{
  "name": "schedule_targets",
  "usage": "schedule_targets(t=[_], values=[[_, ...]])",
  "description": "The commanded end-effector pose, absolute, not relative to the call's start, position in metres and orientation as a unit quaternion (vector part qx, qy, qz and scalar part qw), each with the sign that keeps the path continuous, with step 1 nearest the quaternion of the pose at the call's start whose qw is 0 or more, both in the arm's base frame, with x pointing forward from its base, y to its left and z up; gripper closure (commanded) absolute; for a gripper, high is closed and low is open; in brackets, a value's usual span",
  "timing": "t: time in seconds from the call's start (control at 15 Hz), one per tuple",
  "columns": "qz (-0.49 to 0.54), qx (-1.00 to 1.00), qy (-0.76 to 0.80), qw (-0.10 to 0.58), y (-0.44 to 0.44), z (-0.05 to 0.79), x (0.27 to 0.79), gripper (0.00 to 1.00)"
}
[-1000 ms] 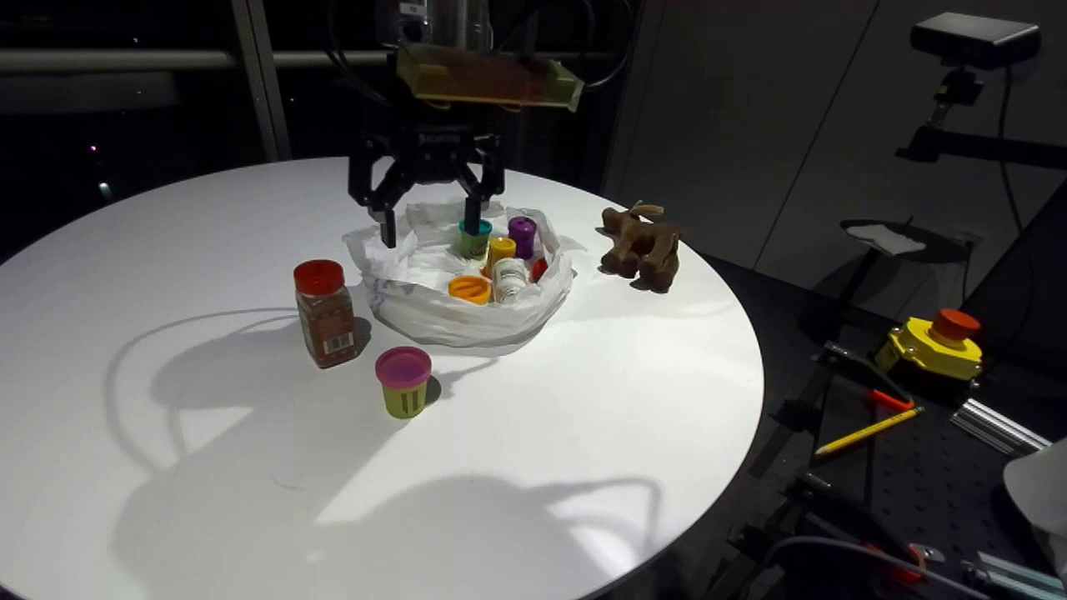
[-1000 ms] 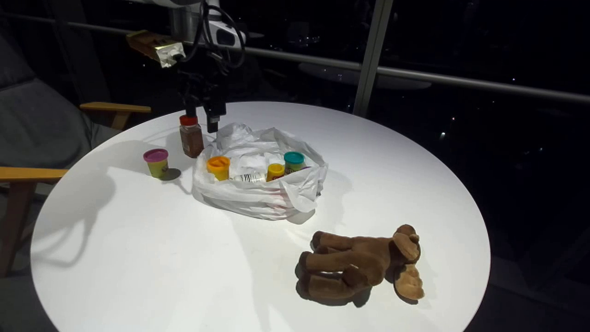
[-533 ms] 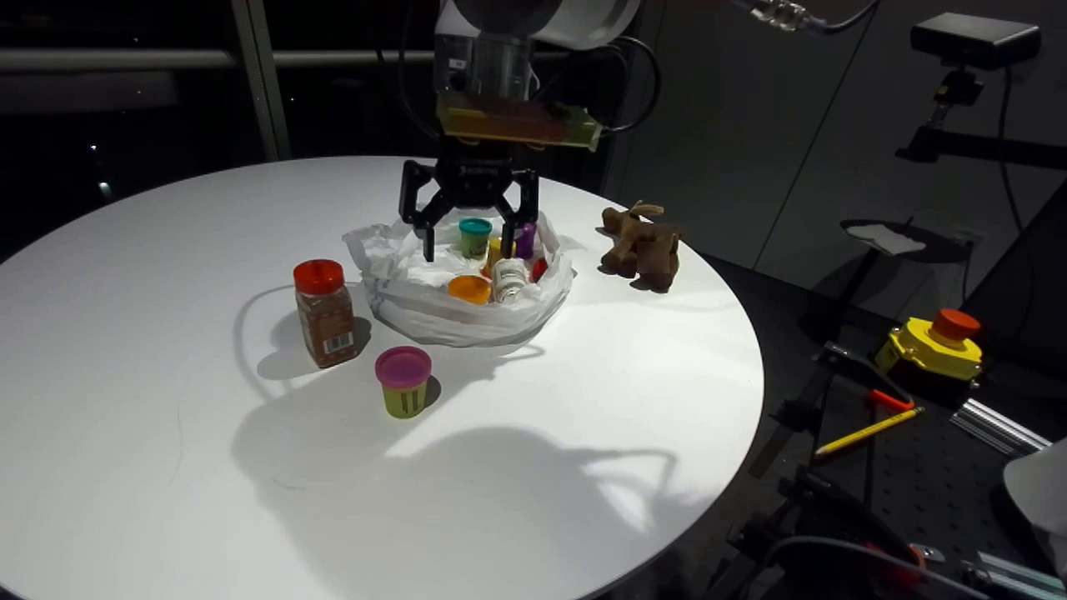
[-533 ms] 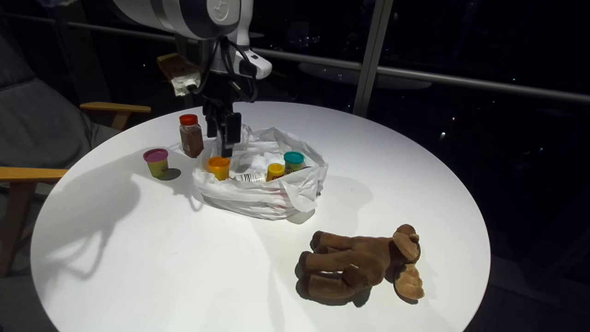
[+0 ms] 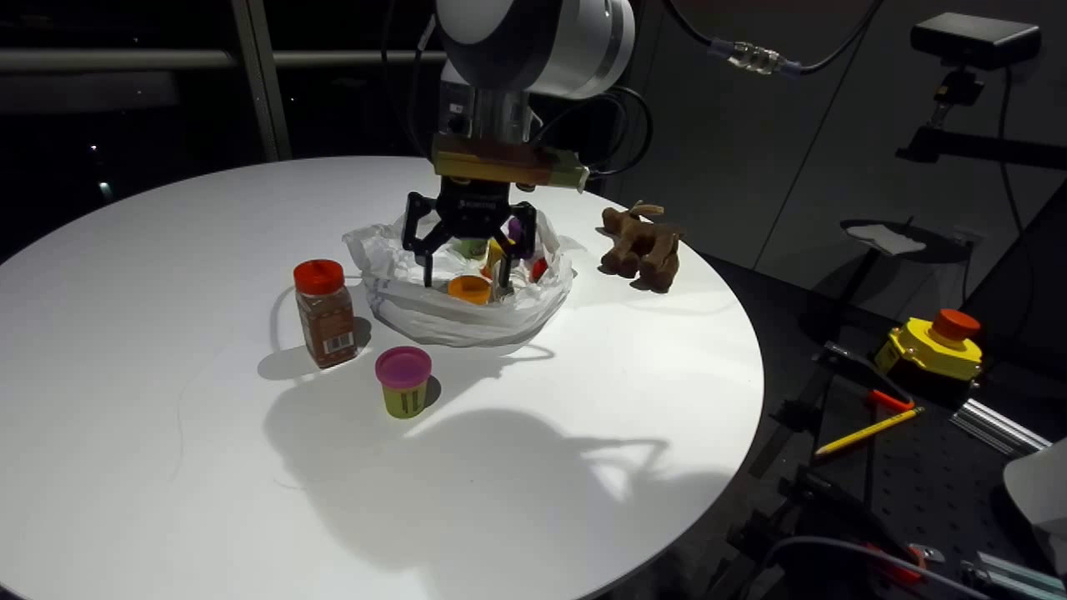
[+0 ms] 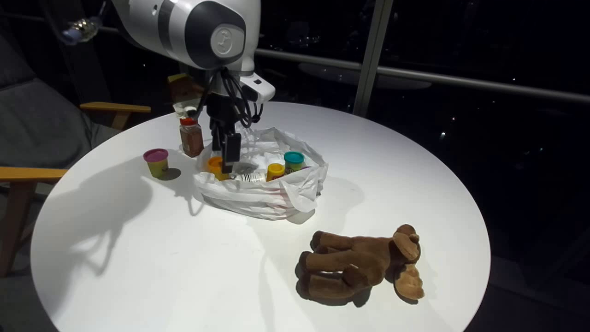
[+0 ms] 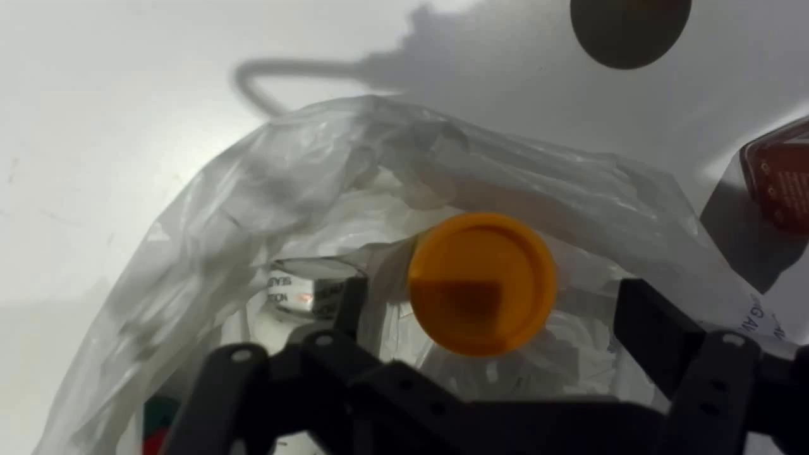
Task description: Remove the things from the plastic bag and put them on the table
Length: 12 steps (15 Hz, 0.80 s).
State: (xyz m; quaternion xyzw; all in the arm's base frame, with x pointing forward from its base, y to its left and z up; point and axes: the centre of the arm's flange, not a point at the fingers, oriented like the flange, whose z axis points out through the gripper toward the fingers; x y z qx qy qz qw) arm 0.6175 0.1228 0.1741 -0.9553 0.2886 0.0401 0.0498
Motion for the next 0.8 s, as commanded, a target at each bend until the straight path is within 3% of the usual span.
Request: schedule_targets(t=[0.0, 0.07, 0.2, 0.73], values=[[0.034, -0.948, 0.311, 0.061, 0.124, 0.170, 0.628, 0.00], [0.033, -0.947, 0.314, 0.062, 0.122, 0.169, 0.628, 0.00], [0.029, -0.945, 0.319, 0.068, 0.121, 0.172, 0.628, 0.28], [-0.007, -0.940, 0.334, 0.070, 0.103, 0.225, 0.620, 0.95]])
